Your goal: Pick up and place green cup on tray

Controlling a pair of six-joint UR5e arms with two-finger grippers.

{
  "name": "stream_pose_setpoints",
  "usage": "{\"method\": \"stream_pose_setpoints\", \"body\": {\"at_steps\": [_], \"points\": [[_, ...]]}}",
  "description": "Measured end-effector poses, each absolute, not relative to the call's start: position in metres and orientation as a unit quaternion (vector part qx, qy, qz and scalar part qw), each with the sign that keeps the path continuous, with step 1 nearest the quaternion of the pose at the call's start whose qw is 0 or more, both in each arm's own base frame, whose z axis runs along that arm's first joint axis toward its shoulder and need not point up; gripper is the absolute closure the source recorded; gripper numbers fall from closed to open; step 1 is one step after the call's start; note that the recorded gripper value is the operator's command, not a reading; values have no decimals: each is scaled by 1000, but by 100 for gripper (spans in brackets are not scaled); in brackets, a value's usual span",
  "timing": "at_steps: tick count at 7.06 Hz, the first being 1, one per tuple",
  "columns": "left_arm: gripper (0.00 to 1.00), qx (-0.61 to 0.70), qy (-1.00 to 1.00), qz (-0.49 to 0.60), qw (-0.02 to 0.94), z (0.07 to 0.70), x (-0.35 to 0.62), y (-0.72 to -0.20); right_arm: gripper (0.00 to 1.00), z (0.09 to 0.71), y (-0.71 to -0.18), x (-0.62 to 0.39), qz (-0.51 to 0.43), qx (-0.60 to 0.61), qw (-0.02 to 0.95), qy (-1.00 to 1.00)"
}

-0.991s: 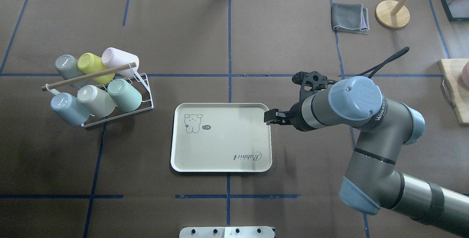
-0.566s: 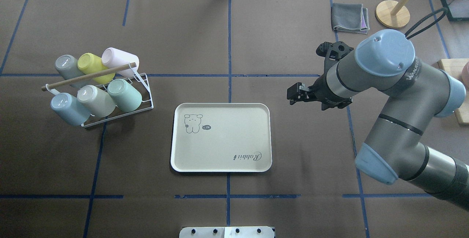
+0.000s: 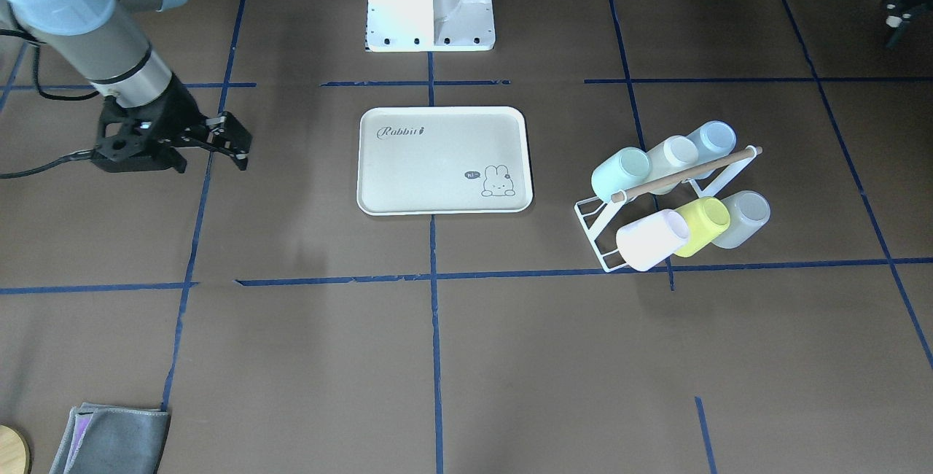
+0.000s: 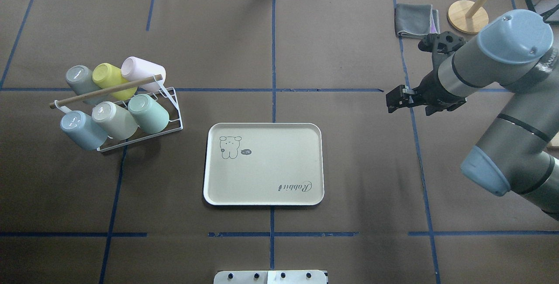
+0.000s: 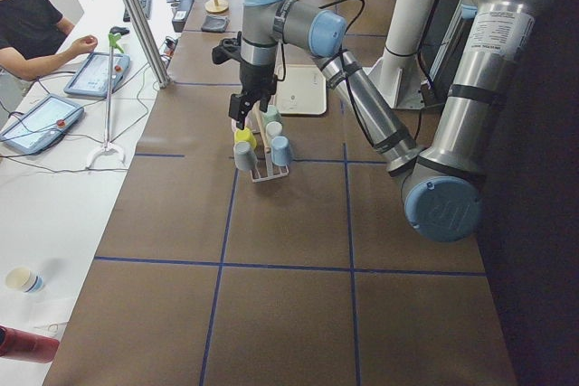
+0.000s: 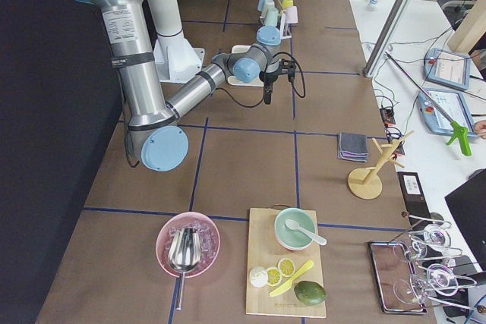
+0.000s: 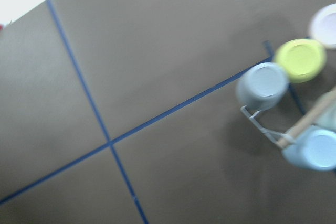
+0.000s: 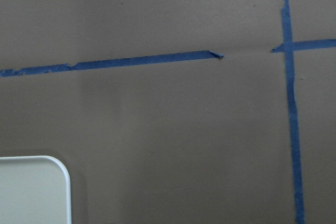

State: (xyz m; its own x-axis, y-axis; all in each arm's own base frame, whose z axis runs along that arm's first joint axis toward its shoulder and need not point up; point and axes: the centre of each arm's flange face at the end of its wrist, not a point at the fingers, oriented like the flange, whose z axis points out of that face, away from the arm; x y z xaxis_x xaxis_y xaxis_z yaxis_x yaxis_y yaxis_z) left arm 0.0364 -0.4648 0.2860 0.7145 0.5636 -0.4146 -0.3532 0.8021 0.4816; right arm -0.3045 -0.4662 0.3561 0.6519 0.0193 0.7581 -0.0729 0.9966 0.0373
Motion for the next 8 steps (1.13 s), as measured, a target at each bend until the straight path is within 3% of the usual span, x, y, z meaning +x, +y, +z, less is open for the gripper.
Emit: {"method": "stream_pose_setpoints", "body": {"at_steps": [4, 8], "points": [[0, 249, 81, 405, 876, 240, 176, -424, 0, 416, -483, -221, -15, 46, 916, -398], [0, 276, -99, 566, 771, 240, 310, -351, 0, 435, -488, -206, -23, 48, 920, -389]]}}
